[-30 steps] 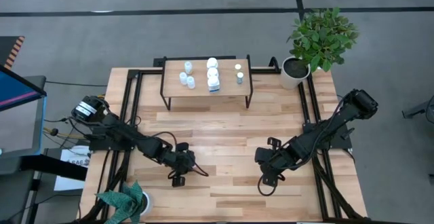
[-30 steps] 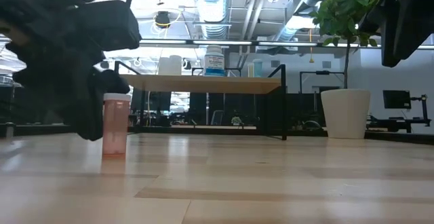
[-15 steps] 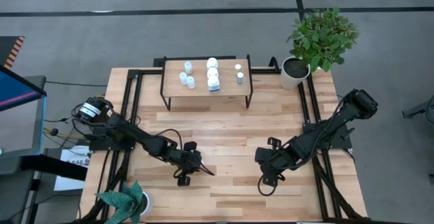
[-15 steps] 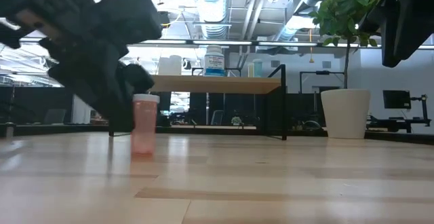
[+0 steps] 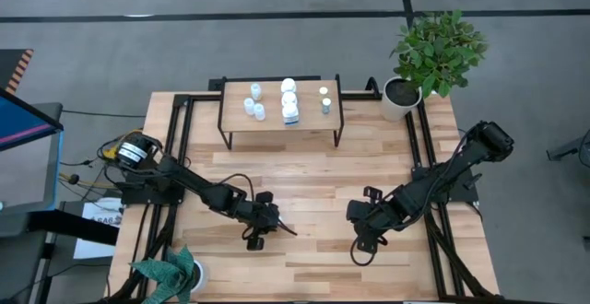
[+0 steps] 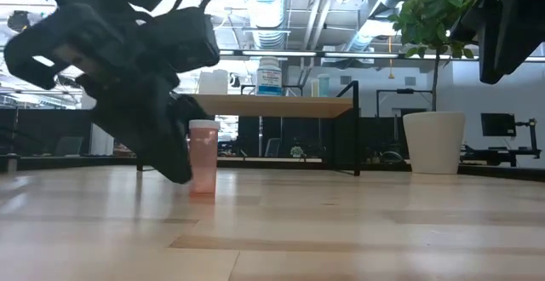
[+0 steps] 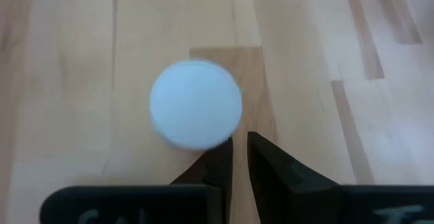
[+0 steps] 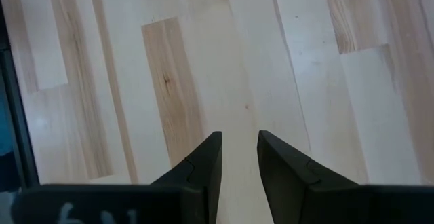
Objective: Pick and place medicine bottles onto shelf by color
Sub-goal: Put the orange pill bottle on the shelf
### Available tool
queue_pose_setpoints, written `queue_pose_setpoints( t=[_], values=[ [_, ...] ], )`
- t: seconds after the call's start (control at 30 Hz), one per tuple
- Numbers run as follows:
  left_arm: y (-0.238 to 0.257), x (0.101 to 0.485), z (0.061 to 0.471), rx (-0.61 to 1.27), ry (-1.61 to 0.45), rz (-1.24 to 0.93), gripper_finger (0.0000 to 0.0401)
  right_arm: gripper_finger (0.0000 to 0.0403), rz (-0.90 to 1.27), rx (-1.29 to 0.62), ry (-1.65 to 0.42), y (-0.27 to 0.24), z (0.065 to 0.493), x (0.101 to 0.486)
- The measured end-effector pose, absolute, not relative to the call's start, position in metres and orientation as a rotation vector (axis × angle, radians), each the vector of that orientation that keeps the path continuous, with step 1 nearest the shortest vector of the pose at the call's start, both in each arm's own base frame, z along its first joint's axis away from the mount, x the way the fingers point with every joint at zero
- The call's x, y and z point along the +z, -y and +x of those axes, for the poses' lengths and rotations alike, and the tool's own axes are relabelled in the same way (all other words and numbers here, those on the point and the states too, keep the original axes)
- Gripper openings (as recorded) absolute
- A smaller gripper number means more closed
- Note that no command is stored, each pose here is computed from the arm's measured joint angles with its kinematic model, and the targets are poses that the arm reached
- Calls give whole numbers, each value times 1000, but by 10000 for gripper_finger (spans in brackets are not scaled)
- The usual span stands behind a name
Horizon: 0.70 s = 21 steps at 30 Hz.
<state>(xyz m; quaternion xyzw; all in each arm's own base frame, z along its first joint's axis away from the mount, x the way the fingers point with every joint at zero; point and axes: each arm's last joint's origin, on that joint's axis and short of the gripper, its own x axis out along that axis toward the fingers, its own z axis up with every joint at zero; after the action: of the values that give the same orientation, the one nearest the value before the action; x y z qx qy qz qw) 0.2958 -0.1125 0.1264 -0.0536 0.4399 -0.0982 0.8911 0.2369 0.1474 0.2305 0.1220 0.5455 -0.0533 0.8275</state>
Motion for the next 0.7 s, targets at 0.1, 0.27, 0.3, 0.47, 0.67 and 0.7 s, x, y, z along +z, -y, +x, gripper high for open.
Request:
queue_pose_setpoints(
  t=[0.1, 0.27, 0.3, 0.47, 0.67, 0.7],
  values=[
    [111, 122, 299, -212, -909, -117, 32, 118, 260, -112, -1158, -147, 237, 230],
    [107, 128, 307, -223, -880, -88, 32, 118, 260, -112, -1158, -147, 237, 231],
    [107, 130, 310, -228, -865, -80, 32, 118, 260, -112, -1158, -147, 237, 231],
    [104, 140, 319, -252, -824, -33, 32, 118, 261, -111, -1156, -148, 237, 231],
    [97, 141, 323, -243, -814, -9, 32, 118, 261, -111, -1157, -148, 237, 231],
    [95, 141, 323, -240, -813, -11, 32, 118, 261, -111, -1157, -148, 237, 231]
  ],
)
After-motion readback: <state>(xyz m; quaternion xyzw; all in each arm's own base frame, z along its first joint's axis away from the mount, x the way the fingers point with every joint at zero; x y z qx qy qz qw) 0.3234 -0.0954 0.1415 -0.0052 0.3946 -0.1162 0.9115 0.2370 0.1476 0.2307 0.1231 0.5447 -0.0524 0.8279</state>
